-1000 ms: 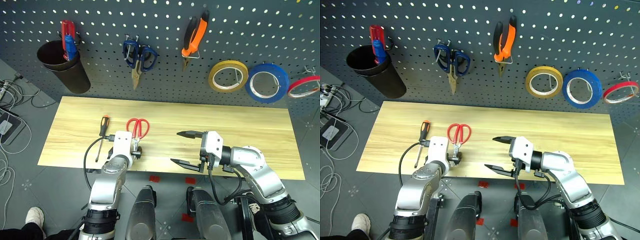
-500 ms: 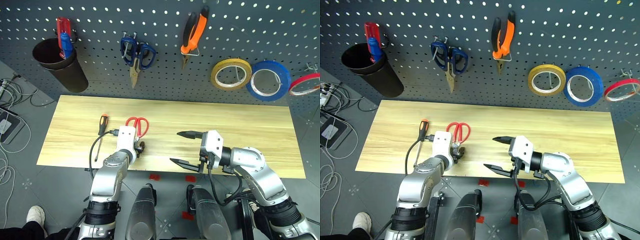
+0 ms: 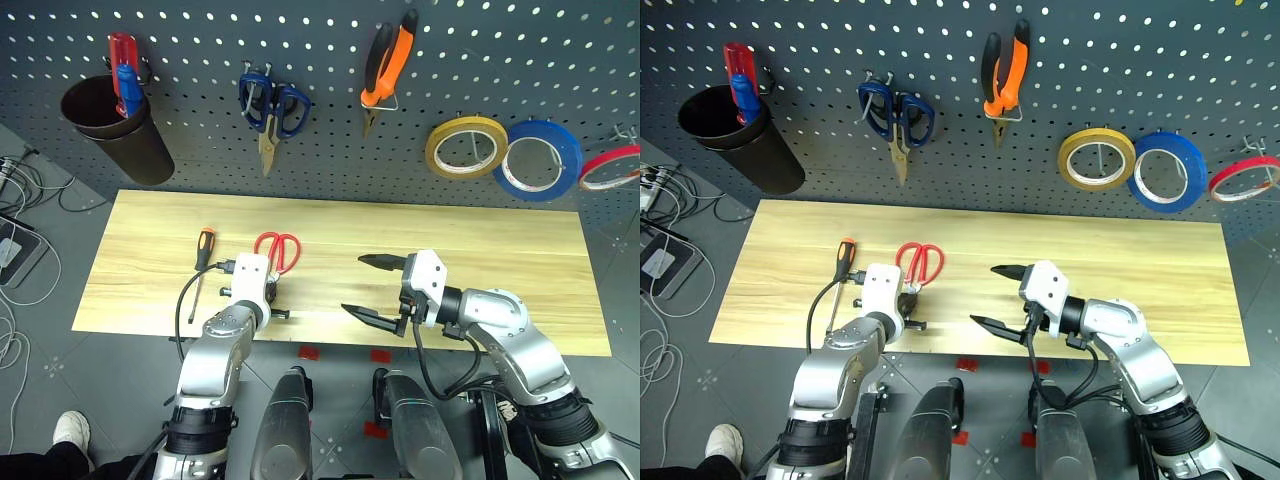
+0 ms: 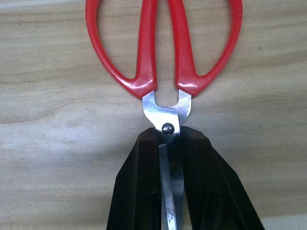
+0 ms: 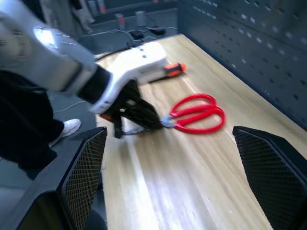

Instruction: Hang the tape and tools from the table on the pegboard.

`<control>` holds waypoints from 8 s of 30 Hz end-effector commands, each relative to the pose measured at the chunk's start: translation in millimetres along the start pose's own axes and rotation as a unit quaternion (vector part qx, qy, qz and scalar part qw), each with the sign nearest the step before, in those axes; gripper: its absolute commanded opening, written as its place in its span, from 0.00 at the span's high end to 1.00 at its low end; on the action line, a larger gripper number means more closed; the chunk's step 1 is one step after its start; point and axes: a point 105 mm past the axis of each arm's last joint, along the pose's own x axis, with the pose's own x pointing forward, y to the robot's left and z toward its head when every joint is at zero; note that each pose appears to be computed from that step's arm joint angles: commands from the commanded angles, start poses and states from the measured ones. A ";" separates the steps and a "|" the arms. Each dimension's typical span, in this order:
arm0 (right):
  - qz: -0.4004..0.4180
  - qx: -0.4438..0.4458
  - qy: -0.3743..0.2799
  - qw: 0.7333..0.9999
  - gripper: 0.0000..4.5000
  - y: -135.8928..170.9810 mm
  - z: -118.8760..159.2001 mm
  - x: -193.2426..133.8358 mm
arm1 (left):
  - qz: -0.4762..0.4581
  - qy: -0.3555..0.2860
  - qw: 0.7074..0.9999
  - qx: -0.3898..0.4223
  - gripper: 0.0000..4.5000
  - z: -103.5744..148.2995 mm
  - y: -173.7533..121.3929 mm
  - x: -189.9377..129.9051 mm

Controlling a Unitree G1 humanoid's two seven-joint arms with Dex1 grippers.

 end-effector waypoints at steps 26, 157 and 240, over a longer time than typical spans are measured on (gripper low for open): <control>-0.065 0.038 -0.154 0.985 0.00 -7.5 83.8 -35.7 | 0.071 -0.393 0.883 0.247 0.93 99.2 3.7 -102.9; 0.019 0.057 -0.099 0.993 0.00 -1.8 69.5 -6.3 | 0.133 -0.225 0.944 0.202 0.80 105.3 50.0 -53.6; -0.399 0.078 0.012 0.913 0.00 -44.1 -8.6 -47.0 | -0.083 -0.226 0.970 0.009 0.01 89.9 -36.1 -26.0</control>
